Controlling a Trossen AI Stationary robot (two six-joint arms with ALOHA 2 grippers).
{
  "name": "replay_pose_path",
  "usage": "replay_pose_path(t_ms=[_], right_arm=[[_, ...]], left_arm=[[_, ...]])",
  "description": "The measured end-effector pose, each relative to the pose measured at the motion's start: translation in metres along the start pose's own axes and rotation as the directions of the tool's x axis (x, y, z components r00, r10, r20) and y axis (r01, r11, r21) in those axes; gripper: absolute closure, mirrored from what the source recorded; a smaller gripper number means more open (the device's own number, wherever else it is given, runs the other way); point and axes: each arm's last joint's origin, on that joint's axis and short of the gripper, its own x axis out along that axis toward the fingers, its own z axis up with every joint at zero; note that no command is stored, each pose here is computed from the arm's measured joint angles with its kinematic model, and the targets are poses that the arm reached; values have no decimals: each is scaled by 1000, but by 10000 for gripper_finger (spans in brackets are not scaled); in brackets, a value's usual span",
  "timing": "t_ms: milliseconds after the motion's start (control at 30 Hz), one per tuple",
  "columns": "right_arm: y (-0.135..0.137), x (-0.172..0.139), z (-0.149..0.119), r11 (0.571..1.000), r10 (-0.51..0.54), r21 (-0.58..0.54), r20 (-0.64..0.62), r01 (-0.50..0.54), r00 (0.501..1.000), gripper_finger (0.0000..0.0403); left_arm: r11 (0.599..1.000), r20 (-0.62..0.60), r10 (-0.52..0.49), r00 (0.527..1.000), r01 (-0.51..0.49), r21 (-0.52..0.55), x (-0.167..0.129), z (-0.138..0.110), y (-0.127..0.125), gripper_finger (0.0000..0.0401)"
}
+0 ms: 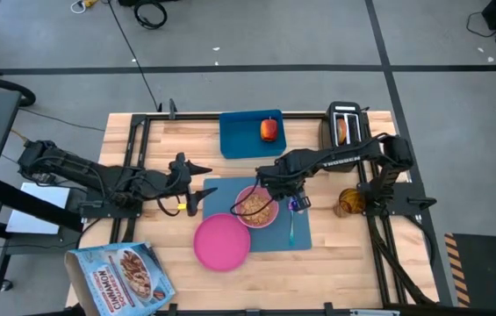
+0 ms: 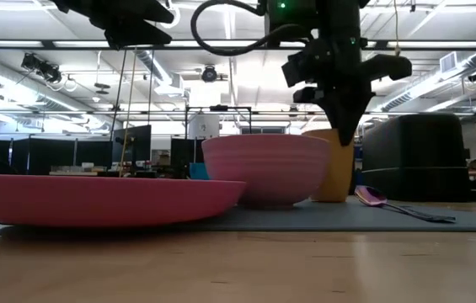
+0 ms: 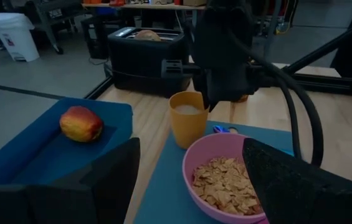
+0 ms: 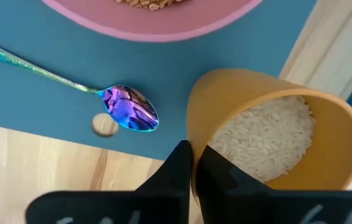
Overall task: Arrange a breakfast setting
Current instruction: Put the yellow cup to the top right of the pink bowl, then put the apple to the top left of the pink bowl on the blue table mat
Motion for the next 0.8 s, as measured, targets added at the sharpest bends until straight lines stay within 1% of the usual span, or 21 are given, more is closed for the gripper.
replay_pose_path(t_ms=[267, 400, 600, 700, 800], right_arm=[[1, -3, -1, 1000, 10, 16, 14, -11, 1000, 345], [1, -3, -1, 999, 5, 43, 10, -5, 1000, 324], [4, -16, 1, 996, 6, 88, 8, -7, 1000, 274], [4, -32, 5, 992, -30, 121, 24, 27, 999, 249], [2, -49, 8, 978, -104, 188, 45, 94, 994, 226]], left_arm=[[1000, 5, 0, 1000, 0, 2, 0, 1, 0, 111], [1000, 4, 0, 1000, 0, 2, 0, 0, 0, 111], [1000, 4, 0, 1000, 0, 4, 0, 0, 0, 111], [1000, 5, 1, 1000, -1, 4, 0, 0, 0, 111], [1000, 5, 1, 1000, -1, 3, 0, 1, 0, 111]])
